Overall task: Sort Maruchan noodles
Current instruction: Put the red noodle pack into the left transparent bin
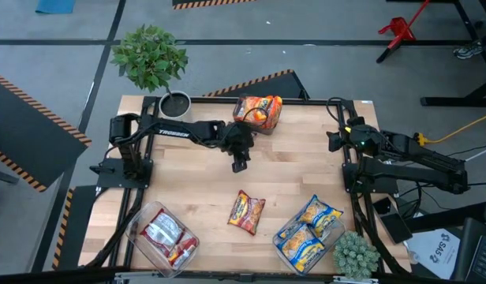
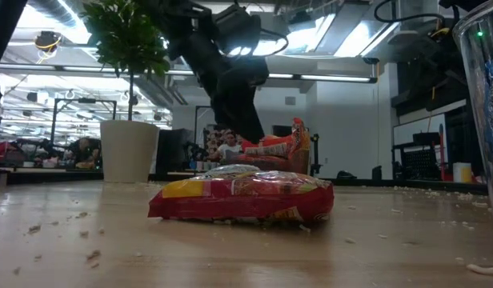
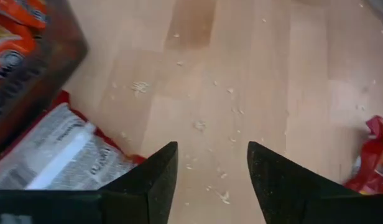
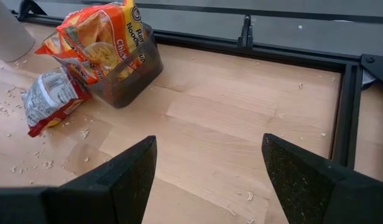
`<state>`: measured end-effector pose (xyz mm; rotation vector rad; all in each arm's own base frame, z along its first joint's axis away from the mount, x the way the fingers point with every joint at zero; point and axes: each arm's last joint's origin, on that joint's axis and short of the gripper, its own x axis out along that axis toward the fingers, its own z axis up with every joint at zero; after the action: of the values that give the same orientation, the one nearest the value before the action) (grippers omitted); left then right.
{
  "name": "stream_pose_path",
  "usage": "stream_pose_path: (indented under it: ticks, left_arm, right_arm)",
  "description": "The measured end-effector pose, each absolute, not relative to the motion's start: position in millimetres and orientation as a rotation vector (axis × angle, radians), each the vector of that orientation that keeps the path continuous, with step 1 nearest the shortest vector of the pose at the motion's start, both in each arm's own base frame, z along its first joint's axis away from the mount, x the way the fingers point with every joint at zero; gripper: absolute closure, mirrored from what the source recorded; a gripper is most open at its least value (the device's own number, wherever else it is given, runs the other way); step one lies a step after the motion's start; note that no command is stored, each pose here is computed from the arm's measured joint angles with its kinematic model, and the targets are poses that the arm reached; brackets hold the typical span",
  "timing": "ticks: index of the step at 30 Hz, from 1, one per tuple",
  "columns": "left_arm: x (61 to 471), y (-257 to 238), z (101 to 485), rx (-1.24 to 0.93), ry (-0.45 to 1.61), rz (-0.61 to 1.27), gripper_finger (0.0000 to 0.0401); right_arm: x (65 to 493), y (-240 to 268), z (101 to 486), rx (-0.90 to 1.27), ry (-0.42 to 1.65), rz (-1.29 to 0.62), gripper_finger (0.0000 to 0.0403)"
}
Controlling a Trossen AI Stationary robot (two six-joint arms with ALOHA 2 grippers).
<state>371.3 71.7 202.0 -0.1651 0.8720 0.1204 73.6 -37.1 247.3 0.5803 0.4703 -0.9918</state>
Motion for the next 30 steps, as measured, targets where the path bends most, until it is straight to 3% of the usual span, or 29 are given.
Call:
stream_pose_path:
  ticks: [8, 19, 25, 30]
  left_arm:
    - [366.5, 74.0, 193.6, 0.013, 0.912, 0.156, 0.0184]
    - [355.7, 78.8, 175.6, 0.062, 0.959, 0.223, 0.0141]
    - [360.3, 77.7, 178.9, 0.176, 0.911, 0.322, 0.0134]
    - [363.7, 77.1, 172.3, 0.202, 0.916, 0.285, 0.0134]
  right_arm:
    - [73.5, -37.1, 247.4, 0.58, 0.469, -0.993, 0.0123]
    - [73.5, -37.1, 247.4, 0.581, 0.468, -0.995, 0.0123]
    - [73.5, -37.2, 247.4, 0.581, 0.468, -0.995, 0.0123]
    - [73.5, -37.1, 247.4, 0.581, 0.468, -0.995, 0.0123]
